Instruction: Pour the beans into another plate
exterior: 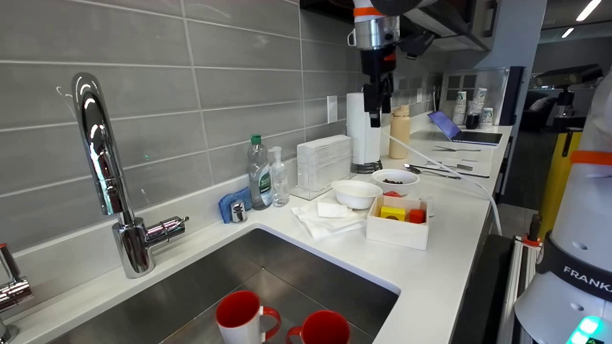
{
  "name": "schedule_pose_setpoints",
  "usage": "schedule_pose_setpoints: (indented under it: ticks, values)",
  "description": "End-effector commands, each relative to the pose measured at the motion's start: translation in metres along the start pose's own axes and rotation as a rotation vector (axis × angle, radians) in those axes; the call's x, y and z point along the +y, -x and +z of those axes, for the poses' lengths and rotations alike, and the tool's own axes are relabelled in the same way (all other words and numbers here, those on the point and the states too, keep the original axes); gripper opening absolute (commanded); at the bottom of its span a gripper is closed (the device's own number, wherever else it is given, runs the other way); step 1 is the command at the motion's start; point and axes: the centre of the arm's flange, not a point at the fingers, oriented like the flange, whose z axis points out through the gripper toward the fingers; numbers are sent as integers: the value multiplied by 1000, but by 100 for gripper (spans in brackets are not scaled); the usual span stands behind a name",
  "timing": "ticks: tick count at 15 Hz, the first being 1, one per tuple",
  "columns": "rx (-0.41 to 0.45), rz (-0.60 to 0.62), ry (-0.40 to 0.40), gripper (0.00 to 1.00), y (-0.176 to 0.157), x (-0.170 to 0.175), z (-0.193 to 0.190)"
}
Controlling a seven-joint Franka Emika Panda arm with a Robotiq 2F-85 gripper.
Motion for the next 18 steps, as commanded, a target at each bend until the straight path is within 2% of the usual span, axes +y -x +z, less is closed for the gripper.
schedule_pose_setpoints:
  ticks: [1, 5, 12, 15, 18]
  values:
    - [44, -126, 56, 100, 11, 36, 43]
    - [127, -140, 102, 100, 25, 59, 98]
    - [234, -125, 188, 100, 48, 69, 176]
    - [235, -132, 218, 100, 59, 72, 204]
    - [192, -139, 211, 100, 71, 72, 215]
